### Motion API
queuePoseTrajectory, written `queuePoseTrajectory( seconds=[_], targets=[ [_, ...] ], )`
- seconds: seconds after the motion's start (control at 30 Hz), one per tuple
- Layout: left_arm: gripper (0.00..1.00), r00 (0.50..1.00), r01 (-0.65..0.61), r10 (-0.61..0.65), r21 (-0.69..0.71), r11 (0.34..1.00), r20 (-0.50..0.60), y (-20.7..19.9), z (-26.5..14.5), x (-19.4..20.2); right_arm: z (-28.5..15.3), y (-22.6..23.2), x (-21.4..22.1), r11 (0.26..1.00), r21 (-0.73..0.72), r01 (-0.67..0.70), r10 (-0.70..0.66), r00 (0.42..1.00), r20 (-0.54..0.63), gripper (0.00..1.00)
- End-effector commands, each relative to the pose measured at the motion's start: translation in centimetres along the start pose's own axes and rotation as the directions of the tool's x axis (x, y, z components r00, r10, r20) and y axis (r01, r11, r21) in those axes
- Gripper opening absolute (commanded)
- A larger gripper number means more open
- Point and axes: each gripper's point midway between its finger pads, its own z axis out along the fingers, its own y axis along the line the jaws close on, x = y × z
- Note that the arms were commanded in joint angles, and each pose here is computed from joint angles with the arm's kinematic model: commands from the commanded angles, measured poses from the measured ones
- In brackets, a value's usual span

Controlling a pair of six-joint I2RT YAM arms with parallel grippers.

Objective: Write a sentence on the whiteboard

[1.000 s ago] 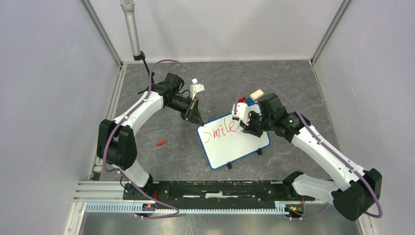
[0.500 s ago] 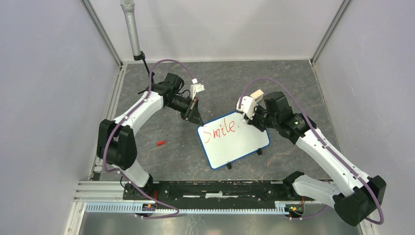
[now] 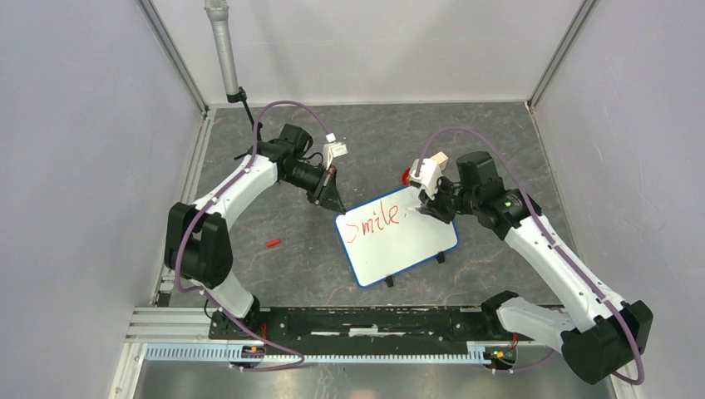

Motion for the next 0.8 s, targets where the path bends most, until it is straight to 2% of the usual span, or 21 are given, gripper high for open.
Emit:
queuePoseTrajectory(
  seconds=[0.0, 0.23, 0.47, 0.77],
  targets=[
    [0.02, 0.998, -0.061, 0.060, -0.017, 0.998, -0.025, 0.5, -0.2, 0.1, -0.8, -1.2, -1.5, 1.000, -0.001, -0.021, 0.021, 0.998, 0.060, 0.00],
    [0.05, 0.997, -0.080, 0.080, -0.005, 0.997, -0.014, 0.1, -0.4, -0.4, -1.3, -2.4, -1.0, 0.999, 0.005, -0.042, 0.042, 0.996, 0.075, 0.00],
    [0.32, 0.997, -0.077, 0.077, 0.029, 0.997, -0.007, -0.5, -0.3, -0.7, -1.1, -2.9, -0.3, 0.999, 0.011, -0.034, 0.033, 0.996, 0.082, 0.00],
    [0.40, 0.997, -0.075, 0.076, 0.061, 0.995, -0.003, -1.3, -0.2, -0.7, -0.7, -2.4, 0.1, 0.999, -0.012, -0.041, 0.042, 0.996, 0.083, 0.00]
  ],
)
